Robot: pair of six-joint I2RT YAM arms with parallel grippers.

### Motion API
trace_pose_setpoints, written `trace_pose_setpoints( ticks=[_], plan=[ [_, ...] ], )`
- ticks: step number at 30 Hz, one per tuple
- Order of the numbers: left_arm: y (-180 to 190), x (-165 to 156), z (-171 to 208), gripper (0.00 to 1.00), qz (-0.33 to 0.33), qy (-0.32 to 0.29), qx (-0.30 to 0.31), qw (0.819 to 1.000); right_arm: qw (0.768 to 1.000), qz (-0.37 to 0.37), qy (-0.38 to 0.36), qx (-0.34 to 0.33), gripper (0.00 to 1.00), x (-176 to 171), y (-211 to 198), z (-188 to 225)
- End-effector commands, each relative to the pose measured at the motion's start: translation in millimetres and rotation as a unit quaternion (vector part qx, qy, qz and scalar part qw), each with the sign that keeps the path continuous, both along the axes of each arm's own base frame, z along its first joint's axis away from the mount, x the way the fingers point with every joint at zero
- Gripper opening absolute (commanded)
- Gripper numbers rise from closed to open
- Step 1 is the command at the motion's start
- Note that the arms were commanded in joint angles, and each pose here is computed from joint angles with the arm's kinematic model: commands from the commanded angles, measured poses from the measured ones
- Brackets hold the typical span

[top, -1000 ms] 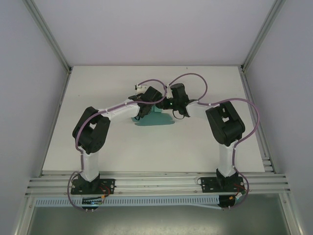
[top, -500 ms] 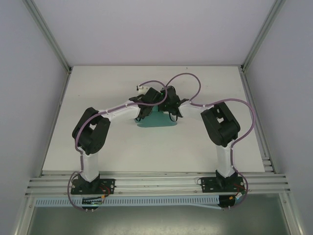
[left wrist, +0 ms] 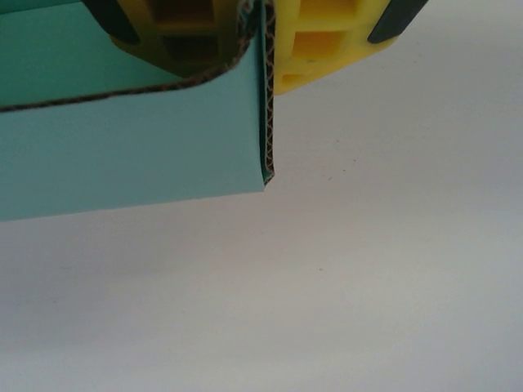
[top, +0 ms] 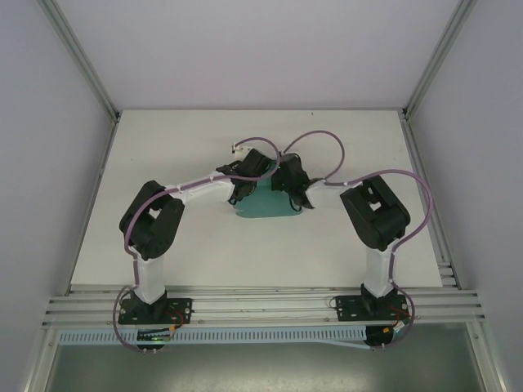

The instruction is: Assemble paper box

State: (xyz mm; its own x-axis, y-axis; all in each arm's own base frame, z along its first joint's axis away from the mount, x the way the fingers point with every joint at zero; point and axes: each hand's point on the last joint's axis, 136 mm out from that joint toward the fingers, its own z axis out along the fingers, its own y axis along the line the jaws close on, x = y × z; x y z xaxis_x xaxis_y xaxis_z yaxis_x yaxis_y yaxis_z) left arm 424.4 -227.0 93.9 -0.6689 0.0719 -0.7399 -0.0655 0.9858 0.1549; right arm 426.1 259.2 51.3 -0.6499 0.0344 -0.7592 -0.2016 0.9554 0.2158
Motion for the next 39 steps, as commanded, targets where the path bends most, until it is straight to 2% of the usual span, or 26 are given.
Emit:
trace_pose_setpoints(
  ticks=[1, 10, 11, 14, 18, 22, 28, 35, 39],
  plan=[
    [16, -9, 5, 0.0, 0.014, 0.001, 0.011, 1.0, 0.999, -0.016, -0.002, 0.032, 0.0, 6, -39, -25],
    [7, -6, 9, 0.0, -0.011, -0.025, -0.018, 0.999, 0.998, 0.017, -0.002, 0.063, 0.0, 4, -29, -19],
    [6, -5, 8, 0.0, -0.012, -0.025, -0.017, 0.999, 0.998, 0.013, 0.0, 0.061, 0.05, 5, -30, -19],
    [4, -5, 6, 0.0, -0.017, -0.024, -0.014, 0.999, 0.998, 0.008, 0.008, 0.066, 0.09, 7, -31, -17],
    [4, -5, 5, 0.0, -0.021, -0.024, -0.009, 0.999, 0.996, 0.019, 0.018, 0.082, 0.25, 10, -24, -11],
    [4, -6, 6, 0.0, -0.025, -0.025, -0.006, 0.999, 0.996, 0.024, 0.031, 0.085, 0.3, 13, -19, -9],
    [1, -7, 5, 0.0, -0.03, -0.024, -0.007, 0.999, 0.993, 0.018, 0.035, 0.108, 0.36, 18, -15, -2],
    [0, -8, 5, 0.0, -0.028, -0.022, -0.005, 0.999, 0.982, 0.008, 0.061, 0.178, 0.39, 21, -5, 8],
    [0, -8, 2, 0.0, -0.026, -0.015, -0.003, 1.0, 0.979, -0.005, 0.075, 0.192, 0.39, 23, -4, 15]
  ],
)
